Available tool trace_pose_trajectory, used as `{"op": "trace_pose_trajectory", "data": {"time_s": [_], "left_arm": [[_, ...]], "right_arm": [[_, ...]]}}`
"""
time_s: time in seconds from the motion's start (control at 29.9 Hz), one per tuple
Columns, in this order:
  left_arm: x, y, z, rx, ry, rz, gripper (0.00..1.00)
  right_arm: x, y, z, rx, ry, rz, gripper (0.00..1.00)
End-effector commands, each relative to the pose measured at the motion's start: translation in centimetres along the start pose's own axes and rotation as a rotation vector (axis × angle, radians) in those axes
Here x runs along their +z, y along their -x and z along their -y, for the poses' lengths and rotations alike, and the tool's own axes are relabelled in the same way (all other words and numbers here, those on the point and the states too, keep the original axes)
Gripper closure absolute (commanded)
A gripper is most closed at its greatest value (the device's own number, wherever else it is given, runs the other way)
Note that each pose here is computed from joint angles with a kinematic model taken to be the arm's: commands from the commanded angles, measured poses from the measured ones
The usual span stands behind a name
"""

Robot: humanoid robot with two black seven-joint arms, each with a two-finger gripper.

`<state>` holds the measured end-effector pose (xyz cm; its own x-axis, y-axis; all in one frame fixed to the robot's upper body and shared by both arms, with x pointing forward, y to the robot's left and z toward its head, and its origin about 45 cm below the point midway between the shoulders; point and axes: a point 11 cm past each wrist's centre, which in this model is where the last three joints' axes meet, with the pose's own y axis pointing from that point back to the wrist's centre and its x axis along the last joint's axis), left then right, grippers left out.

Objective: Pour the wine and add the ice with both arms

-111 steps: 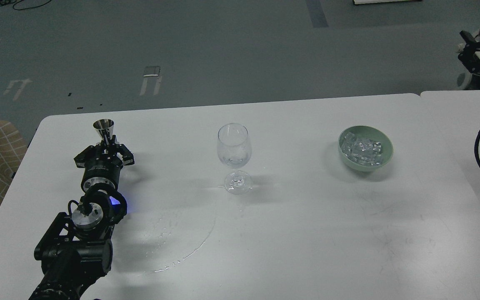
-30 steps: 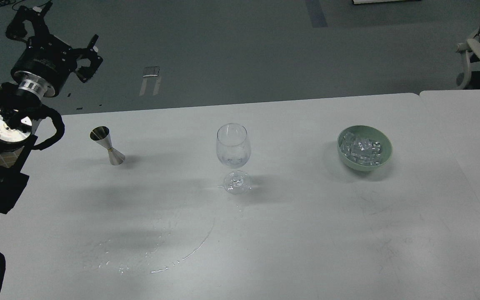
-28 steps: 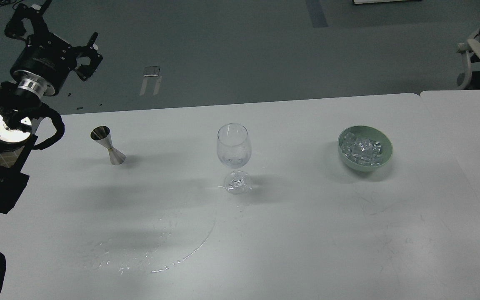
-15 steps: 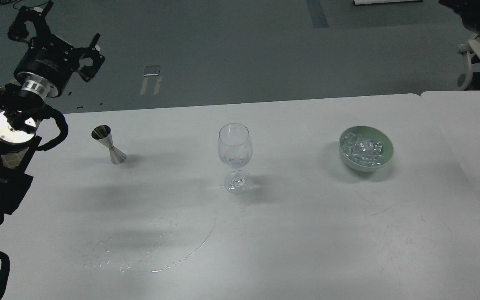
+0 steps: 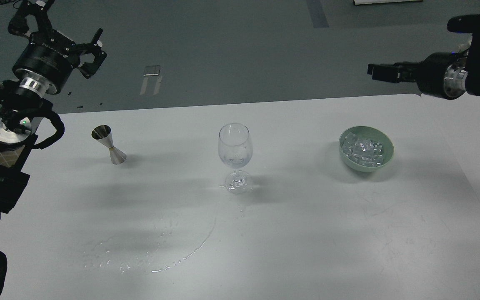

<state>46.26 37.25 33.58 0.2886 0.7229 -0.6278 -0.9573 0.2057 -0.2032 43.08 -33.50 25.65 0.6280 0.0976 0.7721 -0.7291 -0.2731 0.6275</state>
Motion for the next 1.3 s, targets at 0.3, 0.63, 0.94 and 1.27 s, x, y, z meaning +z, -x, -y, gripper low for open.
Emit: {"op": "trace_pose_trajectory", "data": {"time_s": [0.3, 0.63, 0.94, 1.27], "left_arm": [[-1.2, 0.1, 0.2, 0.008, 0.022, -0.034, 0.03], [-1.9, 0.4, 0.2, -0.004, 0.016, -0.049, 0.03], [-2.4, 0.1, 0.0, -0.001, 0.008, -0.054, 0.03], [-3.4, -0.3, -0.5, 0.01, -0.005, -0.069, 0.03]], "right_arm": [[-1.1, 6.9, 2.1, -0.152, -0.004, -0.141, 0.14], [-3.4, 7.5, 4.5, -0.161, -0.011, -0.161, 0.23], [-2.9, 8.8, 4.9, -0.184, 0.029, -0.148, 0.38], [-2.7, 9.2, 4.9, -0.19, 0.039, -0.147, 0.5]]}}
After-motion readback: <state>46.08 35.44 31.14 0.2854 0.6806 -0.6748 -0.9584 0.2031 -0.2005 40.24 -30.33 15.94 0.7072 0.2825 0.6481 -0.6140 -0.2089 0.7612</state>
